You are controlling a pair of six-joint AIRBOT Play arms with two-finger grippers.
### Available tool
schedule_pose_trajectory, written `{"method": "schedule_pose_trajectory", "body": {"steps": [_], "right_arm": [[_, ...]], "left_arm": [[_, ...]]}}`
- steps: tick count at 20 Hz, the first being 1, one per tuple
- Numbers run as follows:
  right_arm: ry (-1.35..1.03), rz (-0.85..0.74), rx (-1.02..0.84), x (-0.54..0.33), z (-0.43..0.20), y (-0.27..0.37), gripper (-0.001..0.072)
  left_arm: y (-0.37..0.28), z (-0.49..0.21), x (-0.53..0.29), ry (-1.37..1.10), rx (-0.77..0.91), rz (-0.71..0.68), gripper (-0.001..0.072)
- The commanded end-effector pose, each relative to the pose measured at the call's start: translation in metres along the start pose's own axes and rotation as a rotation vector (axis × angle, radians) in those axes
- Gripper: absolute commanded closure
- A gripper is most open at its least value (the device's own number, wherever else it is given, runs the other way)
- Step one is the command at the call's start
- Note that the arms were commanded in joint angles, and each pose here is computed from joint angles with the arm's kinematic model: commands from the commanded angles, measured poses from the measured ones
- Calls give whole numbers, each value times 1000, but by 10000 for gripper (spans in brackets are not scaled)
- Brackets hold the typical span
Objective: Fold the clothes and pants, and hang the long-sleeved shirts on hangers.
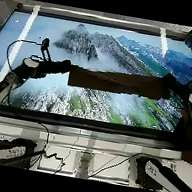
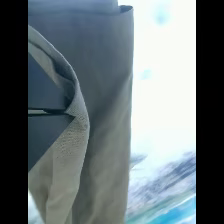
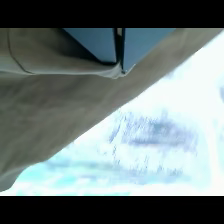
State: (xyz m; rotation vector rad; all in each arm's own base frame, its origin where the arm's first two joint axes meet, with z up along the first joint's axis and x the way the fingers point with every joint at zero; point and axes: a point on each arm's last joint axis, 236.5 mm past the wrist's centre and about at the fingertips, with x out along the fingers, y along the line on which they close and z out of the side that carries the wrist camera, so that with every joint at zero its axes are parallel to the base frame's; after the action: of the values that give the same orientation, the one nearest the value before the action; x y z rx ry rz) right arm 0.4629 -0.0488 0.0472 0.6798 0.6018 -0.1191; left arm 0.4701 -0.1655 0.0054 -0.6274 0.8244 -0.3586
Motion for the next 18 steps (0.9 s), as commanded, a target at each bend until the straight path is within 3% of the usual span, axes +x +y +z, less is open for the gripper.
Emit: {"method": "schedule_pose_trajectory", "body": {"steps": [1, 5, 11, 12, 13, 14, 15, 16, 18], "right_arm": [[-33, -49, 59, 50, 12, -16, 686], [13, -75, 90, 91, 4, -33, 685], [-25, -81, 94, 105, 18, -36, 662], [-22, -77, 91, 105, 19, -34, 526], [-14, -72, 84, 104, 18, -32, 256], [5, -65, 69, 104, 16, -29, 80], [32, -59, 42, 103, 12, -25, 78], [61, -54, 13, 102, 9, -22, 78], [102, -43, -27, 99, 5, -15, 78]], "left_arm": [[20, -4, 26, -40, -45, 73, 693], [33, -25, 52, -11, -194, 77, 693], [41, -32, 62, -6, -205, 99, 682], [40, -30, 62, -9, -203, 96, 662], [38, -28, 62, -13, -200, 92, 545], [35, -24, 62, -19, -197, 87, 383], [32, -21, 61, -23, -179, 79, 214], [25, -18, 62, -16, -135, 60, 174], [7, -10, 57, -5, -49, 9, 173]]}}
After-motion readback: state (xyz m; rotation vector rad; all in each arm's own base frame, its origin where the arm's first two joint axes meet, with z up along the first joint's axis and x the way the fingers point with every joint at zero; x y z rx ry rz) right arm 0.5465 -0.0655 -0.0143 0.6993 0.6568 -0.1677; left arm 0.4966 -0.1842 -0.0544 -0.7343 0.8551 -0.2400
